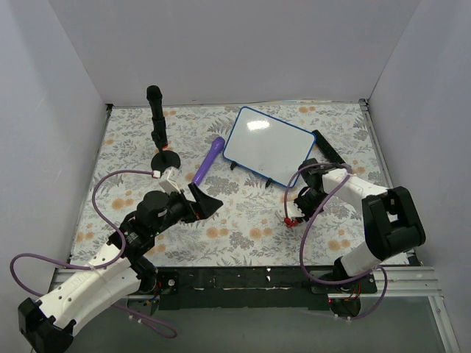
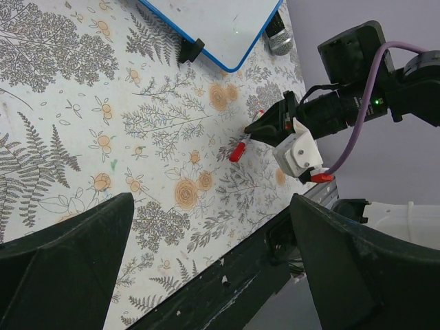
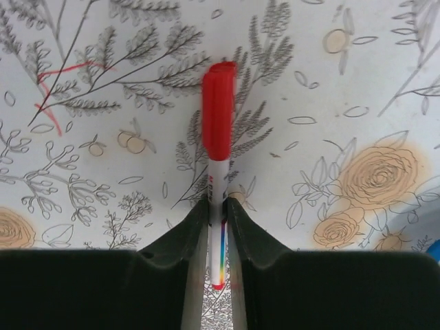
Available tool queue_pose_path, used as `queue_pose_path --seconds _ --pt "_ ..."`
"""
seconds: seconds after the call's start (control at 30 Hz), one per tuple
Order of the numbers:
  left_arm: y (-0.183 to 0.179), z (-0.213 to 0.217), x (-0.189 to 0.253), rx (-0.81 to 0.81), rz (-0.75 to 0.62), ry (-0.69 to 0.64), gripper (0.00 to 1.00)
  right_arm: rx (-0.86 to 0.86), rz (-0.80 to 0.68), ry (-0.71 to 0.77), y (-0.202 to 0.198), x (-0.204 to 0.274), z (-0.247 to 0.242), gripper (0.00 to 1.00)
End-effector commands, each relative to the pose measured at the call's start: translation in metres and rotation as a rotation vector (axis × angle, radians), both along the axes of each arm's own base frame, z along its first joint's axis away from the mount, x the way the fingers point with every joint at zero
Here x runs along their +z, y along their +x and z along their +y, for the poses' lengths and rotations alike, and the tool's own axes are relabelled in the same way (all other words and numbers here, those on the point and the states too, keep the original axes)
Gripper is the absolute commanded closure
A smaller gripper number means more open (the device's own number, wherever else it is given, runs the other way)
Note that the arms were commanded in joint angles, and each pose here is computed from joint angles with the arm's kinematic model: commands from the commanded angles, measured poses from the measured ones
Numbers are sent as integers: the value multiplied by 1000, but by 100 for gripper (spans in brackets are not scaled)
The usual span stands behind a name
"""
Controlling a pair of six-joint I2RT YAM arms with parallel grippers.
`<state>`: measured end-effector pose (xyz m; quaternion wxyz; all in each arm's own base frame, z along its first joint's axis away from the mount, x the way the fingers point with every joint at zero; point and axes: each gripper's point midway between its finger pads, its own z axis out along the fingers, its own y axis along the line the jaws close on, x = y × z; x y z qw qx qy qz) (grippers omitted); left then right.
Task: Write a sentence on the whiteboard
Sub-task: Move the whiteboard marker to the center of the board.
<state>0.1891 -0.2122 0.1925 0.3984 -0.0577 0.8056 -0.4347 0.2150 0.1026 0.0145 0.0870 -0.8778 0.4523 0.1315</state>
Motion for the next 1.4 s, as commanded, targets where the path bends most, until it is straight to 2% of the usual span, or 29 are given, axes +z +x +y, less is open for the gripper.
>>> queue_pose_path --seconds 0.0,0.33,0.67,0.7,0.73,0.77,0.8,0.9,1.07,1.2,1.37 --pt "-1 -2 2 -13 -16 -14 2 -202 150 53 -18 -22 22 98" --pt "-5 -13 -16 -63 20 -43 2 -546 212 106 -5 -9 48 99" --pt "-8 -21 -30 -85 59 -89 2 -1018 418 138 15 8 93 99" --pt "-8 -21 -30 -86 61 -90 2 -1052 448 125 16 5 98 88" --pt "-8 -21 -29 -85 61 -92 2 -1069 488 114 12 6 103 84" --pt "-9 -21 -31 -84 67 -93 2 -1069 516 126 13 10 110 80" --pt "-9 -20 -30 -84 65 -96 2 -1063 559 131 9 9 116 71" --pt "-11 -19 -32 -73 81 -106 2 -1046 650 131 0 12 127 56" --pt "-15 -16 -37 -60 102 -128 2 -994 689 167 -7 26 132 47" --pt "-17 -18 -45 -66 142 -136 2 -912 575 207 -10 41 119 43" --pt "-16 -25 -49 -82 162 -161 2 -632 392 298 -31 54 99 42"
